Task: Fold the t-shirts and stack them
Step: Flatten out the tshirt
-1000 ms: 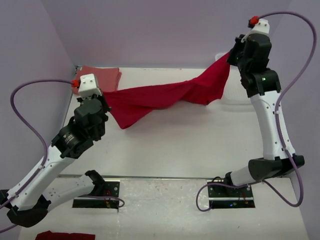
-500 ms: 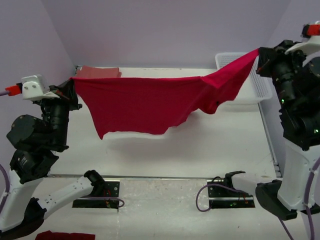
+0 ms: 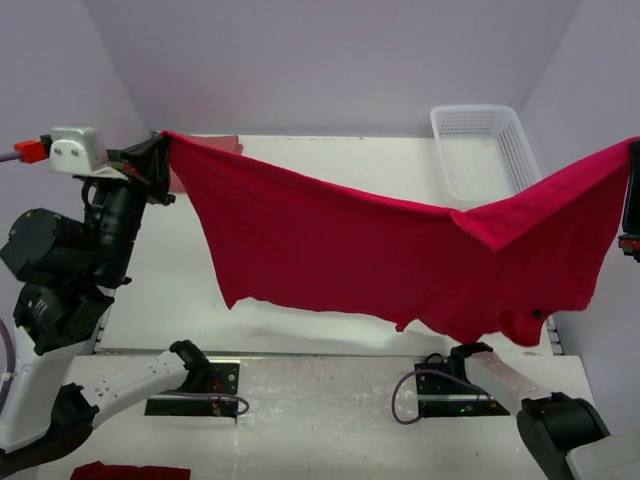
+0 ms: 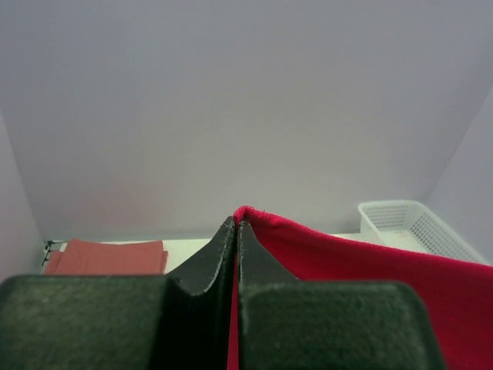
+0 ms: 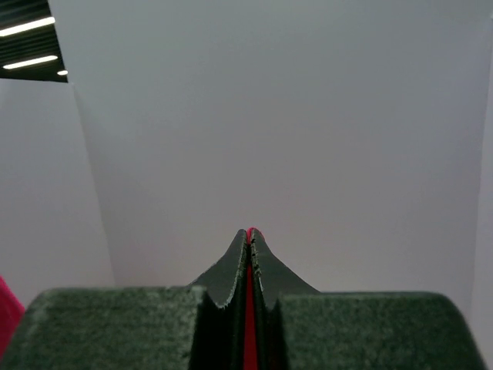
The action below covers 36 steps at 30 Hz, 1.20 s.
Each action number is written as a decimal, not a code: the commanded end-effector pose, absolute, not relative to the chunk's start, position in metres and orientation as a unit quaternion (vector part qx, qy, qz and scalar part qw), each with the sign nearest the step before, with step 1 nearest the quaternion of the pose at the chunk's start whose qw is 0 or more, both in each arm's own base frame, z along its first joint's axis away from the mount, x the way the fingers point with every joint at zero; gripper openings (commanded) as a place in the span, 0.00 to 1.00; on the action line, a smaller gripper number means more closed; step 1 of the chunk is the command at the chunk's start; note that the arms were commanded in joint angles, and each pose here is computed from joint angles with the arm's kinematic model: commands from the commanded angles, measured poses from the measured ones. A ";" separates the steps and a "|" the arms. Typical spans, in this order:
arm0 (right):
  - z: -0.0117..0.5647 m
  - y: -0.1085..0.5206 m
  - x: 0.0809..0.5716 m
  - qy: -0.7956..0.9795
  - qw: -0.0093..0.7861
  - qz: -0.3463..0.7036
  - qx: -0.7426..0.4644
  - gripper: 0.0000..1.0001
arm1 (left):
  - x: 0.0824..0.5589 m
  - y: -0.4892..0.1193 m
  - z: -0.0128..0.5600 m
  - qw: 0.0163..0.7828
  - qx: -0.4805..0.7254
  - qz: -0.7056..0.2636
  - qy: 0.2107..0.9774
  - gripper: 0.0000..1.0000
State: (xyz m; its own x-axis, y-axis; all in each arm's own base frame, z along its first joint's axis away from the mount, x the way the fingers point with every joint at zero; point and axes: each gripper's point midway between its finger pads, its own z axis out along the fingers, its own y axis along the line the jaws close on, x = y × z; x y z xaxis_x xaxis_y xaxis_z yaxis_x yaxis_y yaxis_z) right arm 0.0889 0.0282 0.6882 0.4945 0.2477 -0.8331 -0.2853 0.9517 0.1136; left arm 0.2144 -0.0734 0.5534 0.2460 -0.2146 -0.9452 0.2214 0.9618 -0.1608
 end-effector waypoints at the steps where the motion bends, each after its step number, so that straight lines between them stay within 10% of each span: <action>1: 0.688 0.047 0.123 0.496 0.851 0.169 -0.050 0.00 | 0.253 -0.093 0.529 0.762 0.018 -0.080 0.642 0.00; 21: 0.653 0.068 0.352 0.583 0.806 0.087 -0.053 0.00 | 0.498 -0.038 0.477 0.704 -0.035 0.002 0.709 0.00; 36: 0.665 0.063 0.298 0.565 0.818 0.085 -0.059 0.00 | 0.448 -0.006 0.521 0.728 -0.035 -0.011 0.684 0.00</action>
State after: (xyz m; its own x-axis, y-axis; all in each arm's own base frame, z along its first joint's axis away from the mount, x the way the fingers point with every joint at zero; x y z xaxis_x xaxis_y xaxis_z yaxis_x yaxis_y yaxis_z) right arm 0.3547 0.0767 0.6201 0.1966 0.0700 -0.9780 -0.2309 0.9727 0.0232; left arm 0.4916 -0.0044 0.4715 -0.0463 -0.0650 -0.9968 -0.0698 0.9956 -0.0617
